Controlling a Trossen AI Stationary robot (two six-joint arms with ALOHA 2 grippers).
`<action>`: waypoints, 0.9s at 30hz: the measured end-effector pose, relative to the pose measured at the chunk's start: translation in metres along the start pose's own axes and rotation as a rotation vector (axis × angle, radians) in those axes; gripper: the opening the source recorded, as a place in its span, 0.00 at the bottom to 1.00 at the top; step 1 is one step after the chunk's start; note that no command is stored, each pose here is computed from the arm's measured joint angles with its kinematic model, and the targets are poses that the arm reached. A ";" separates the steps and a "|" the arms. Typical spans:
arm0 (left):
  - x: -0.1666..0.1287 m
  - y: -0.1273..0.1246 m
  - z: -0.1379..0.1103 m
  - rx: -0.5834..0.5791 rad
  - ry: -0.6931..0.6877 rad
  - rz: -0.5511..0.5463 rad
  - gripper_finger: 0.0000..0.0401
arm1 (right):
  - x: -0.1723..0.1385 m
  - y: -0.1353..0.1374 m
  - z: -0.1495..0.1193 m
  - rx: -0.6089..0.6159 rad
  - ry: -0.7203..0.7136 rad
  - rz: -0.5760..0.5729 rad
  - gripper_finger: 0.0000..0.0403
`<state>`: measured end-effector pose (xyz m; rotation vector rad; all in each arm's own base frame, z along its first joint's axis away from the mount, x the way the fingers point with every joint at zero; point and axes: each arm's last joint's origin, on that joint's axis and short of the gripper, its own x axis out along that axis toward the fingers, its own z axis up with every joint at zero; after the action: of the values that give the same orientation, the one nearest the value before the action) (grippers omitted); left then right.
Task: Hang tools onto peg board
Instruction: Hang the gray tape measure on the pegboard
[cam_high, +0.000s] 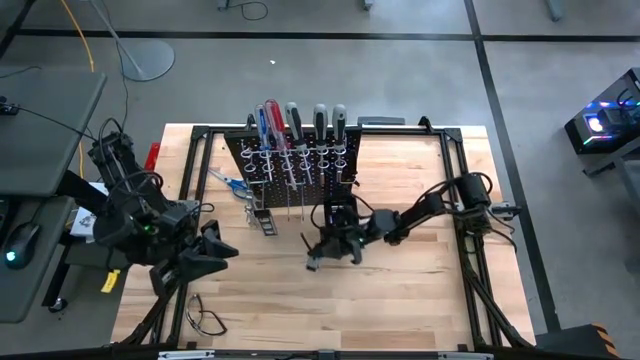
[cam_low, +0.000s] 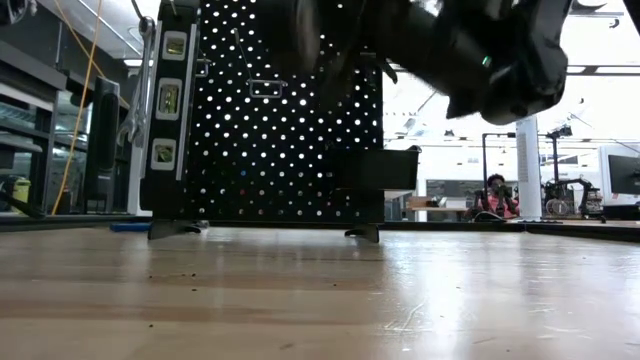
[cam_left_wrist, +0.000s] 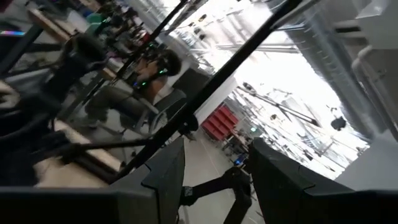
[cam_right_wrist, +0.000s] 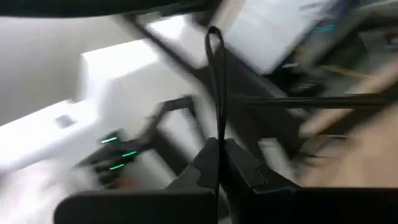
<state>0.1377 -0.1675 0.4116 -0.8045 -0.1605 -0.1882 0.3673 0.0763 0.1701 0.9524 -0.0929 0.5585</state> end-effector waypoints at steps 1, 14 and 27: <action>0.001 0.001 -0.002 -0.007 0.005 0.012 0.40 | 0.003 0.007 -0.001 -0.005 0.005 0.052 0.00; 0.058 0.031 -0.053 -0.027 0.071 0.073 0.40 | 0.074 0.076 0.018 -0.071 0.034 0.441 0.00; 0.094 0.048 -0.035 0.006 0.027 -0.219 0.40 | 0.107 0.106 0.042 -0.102 0.061 0.526 0.00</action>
<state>0.2427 -0.1708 0.3743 -0.7777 -0.2232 -0.4047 0.4136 0.1345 0.3077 0.8091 -0.3203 1.0562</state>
